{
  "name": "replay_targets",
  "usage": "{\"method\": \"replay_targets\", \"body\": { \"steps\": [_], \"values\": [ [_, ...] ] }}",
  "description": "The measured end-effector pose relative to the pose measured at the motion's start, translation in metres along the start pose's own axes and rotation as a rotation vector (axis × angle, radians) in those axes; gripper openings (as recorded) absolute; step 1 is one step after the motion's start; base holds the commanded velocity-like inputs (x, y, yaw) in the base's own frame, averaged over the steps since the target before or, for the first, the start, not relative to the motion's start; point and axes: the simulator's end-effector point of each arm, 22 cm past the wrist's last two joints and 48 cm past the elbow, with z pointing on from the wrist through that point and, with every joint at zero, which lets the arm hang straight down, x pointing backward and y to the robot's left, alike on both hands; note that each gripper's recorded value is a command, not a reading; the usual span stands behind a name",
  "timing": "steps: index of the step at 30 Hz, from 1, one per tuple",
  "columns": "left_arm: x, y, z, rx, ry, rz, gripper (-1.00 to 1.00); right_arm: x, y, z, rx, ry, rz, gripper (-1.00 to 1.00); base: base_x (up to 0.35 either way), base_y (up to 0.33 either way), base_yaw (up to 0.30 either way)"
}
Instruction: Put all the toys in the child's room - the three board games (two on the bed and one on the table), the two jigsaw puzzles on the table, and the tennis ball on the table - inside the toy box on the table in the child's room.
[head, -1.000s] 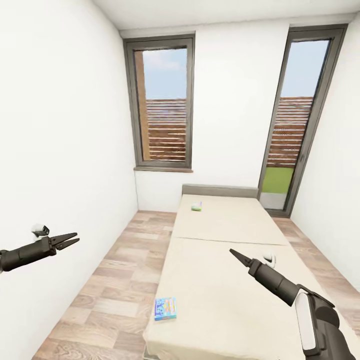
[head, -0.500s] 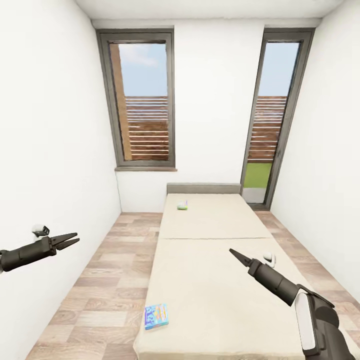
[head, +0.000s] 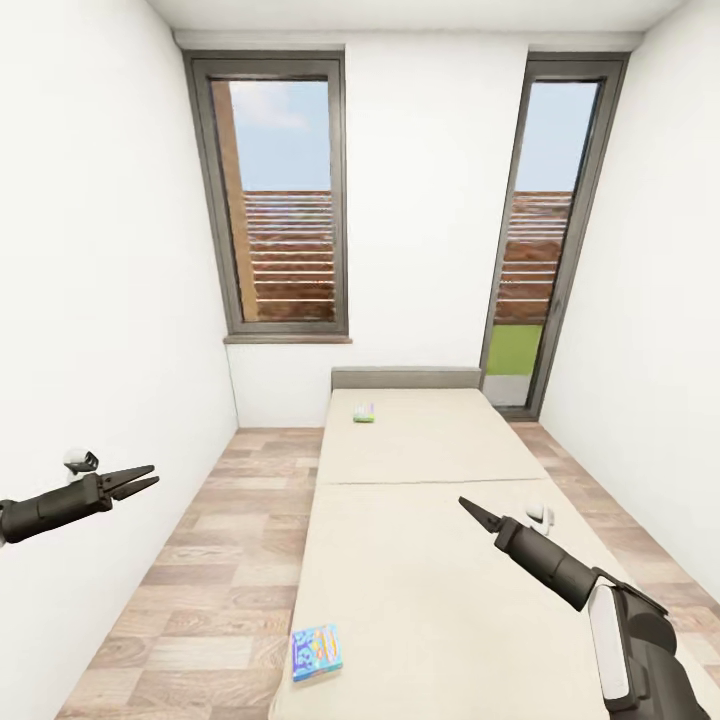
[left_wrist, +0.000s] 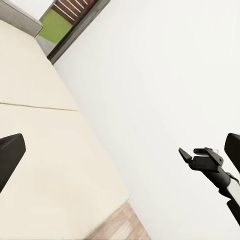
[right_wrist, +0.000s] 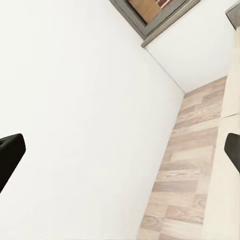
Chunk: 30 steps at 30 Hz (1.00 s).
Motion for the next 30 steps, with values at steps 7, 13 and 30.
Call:
{"method": "replay_targets", "body": {
  "steps": [7,13,30],
  "values": [
    [-0.0004,0.0,-0.0005,-0.001,0.0,0.001,1.0,0.001,-0.0017,0.0009,0.01,0.002,-0.001,1.0,0.019,0.193,-0.001],
    [-0.0002,0.0001,-0.0002,-0.001,0.0,0.0,1.0,0.0013,-0.0006,0.0019,0.01,0.003,-0.003,1.0,0.005,0.153,0.0],
    [-0.0004,-0.0017,0.0001,0.002,0.0,0.002,1.0,-0.0012,0.0006,0.0005,0.004,-0.003,-0.001,1.0,0.101,0.095,0.094]
  ]
}}
